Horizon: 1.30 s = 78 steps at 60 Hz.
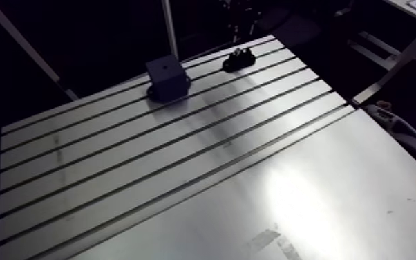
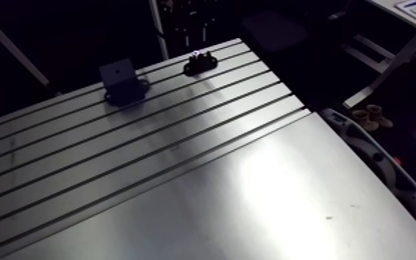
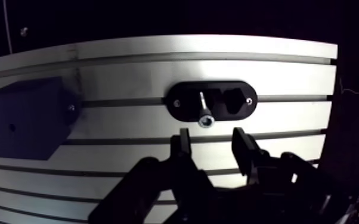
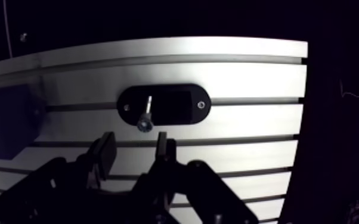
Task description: Pick up the M10 bolt and insert it into the hole until fully seated.
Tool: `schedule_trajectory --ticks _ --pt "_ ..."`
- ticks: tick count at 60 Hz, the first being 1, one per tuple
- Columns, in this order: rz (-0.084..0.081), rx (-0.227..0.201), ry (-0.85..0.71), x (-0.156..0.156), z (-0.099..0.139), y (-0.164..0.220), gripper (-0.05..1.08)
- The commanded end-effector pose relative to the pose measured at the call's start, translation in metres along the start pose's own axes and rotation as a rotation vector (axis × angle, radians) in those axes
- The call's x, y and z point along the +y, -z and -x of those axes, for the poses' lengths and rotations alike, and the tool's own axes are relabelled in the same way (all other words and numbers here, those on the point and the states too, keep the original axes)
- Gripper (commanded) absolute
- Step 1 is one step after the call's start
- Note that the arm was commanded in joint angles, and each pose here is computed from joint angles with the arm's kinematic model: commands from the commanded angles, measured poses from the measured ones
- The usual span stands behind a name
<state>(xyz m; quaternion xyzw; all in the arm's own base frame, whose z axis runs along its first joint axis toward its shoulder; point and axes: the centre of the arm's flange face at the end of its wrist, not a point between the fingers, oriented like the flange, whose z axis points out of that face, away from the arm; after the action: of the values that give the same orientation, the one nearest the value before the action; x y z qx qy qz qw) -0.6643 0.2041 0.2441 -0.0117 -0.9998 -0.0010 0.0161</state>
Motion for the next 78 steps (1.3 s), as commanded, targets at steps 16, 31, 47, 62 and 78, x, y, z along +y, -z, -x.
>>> schedule_trajectory --ticks 16,31,47,62,78 --pt "-0.001 -0.006 0.0 0.002 -0.001 -0.011 0.51" --pt "-0.002 -0.008 -0.002 0.001 0.0 -0.014 0.53" --pt "-0.006 -0.015 -0.004 0.002 0.0 -0.02 0.53" --pt "-0.004 -0.018 -0.003 0.003 0.0 -0.021 0.55" --pt "-0.007 -0.025 -0.014 0.004 -0.002 -0.029 0.55"
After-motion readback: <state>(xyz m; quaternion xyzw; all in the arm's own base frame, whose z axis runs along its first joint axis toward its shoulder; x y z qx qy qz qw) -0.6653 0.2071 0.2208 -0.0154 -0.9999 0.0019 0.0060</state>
